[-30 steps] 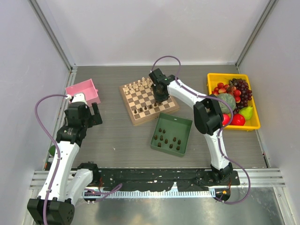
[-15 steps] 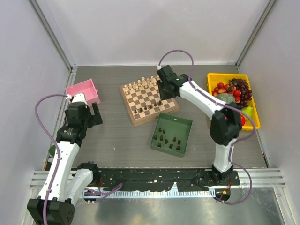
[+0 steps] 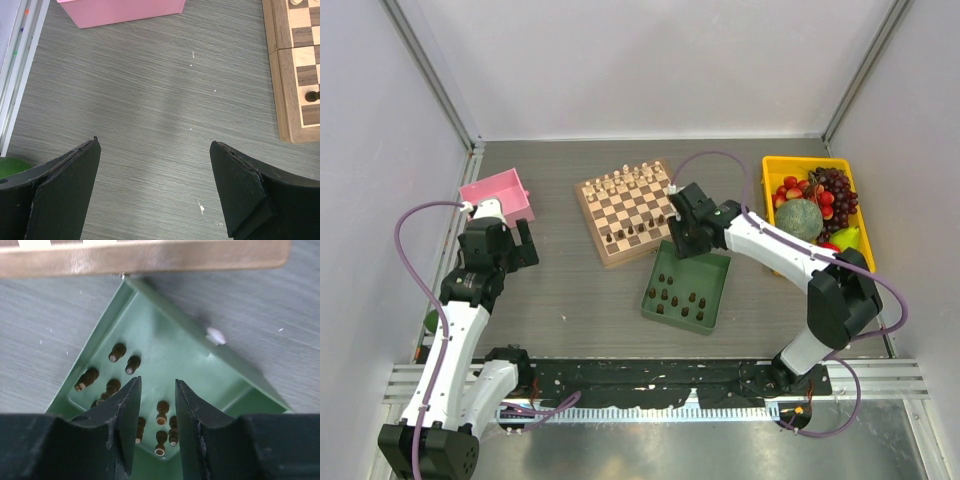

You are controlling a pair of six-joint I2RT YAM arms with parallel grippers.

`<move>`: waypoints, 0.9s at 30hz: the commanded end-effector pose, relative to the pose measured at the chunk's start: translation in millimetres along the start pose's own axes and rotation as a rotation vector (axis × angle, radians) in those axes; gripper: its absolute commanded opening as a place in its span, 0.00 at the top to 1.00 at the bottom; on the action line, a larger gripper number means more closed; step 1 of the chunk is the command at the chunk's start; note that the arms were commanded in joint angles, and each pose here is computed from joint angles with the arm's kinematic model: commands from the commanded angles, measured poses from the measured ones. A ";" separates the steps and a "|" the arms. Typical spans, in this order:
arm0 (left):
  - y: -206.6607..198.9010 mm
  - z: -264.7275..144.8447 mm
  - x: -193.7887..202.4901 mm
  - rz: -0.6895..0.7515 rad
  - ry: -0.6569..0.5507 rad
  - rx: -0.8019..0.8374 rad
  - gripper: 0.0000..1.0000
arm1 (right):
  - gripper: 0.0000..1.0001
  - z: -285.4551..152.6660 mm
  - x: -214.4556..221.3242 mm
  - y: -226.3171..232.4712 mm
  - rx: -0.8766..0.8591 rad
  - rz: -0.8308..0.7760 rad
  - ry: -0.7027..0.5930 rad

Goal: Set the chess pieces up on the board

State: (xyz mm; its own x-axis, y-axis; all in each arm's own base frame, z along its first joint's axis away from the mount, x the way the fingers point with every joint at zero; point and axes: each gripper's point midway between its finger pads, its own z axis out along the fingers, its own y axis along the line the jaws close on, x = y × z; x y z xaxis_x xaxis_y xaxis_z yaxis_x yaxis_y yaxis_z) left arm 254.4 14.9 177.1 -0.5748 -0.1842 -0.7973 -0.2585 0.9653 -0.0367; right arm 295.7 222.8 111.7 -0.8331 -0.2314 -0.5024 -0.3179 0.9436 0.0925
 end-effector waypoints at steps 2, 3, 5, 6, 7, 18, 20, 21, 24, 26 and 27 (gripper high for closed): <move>-1.6 -4.4 -14.6 -0.009 -0.051 0.014 0.01 | 0.61 0.8 12.4 21.5 -0.076 0.007 -0.002; -1.4 -4.5 -13.9 -0.009 -0.048 0.014 0.01 | 0.61 3.7 16.5 22.2 -0.080 0.002 0.011; -2.2 -4.2 -13.9 -0.008 -0.048 0.016 0.01 | 0.61 7.7 23.6 21.1 -0.077 -0.010 0.034; -2.3 -4.2 -14.3 -0.008 -0.049 0.017 0.01 | 0.60 8.4 24.6 21.8 -0.082 -0.015 0.039; -1.6 -4.4 -14.6 -0.009 -0.051 0.014 0.01 | 0.61 9.8 25.8 21.9 -0.082 -0.019 0.042; -1.4 -3.5 -14.0 -0.008 -0.047 0.012 0.01 | 0.61 25.0 38.0 43.8 -0.152 -0.013 0.098; -1.1 -3.5 -14.1 -0.007 -0.046 0.010 0.01 | 0.62 28.5 39.8 41.8 -0.137 -0.008 0.101; -1.0 -3.8 -13.9 -0.008 -0.046 0.010 0.01 | 0.63 30.7 41.6 40.1 -0.128 -0.005 0.101; -1.4 -3.6 -13.7 -0.005 -0.045 0.011 0.01 | 0.65 36.9 50.1 38.8 -0.120 -0.004 0.124; -1.2 -3.5 -13.7 -0.007 -0.045 0.009 0.01 | 0.65 40.3 54.9 39.2 -0.120 -0.003 0.141; -0.9 -3.7 -14.4 -0.008 -0.046 0.009 0.01 | 0.65 41.7 55.7 39.6 -0.123 -0.003 0.142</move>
State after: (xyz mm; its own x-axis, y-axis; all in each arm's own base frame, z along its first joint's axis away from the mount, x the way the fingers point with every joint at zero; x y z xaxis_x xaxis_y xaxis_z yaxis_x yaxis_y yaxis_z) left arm 254.4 15.0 177.1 -0.5748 -0.1842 -0.7973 -0.2588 0.9652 -0.0365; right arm 254.4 250.9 58.0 -0.8823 -0.2853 -0.3744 -0.3727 0.9093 0.1852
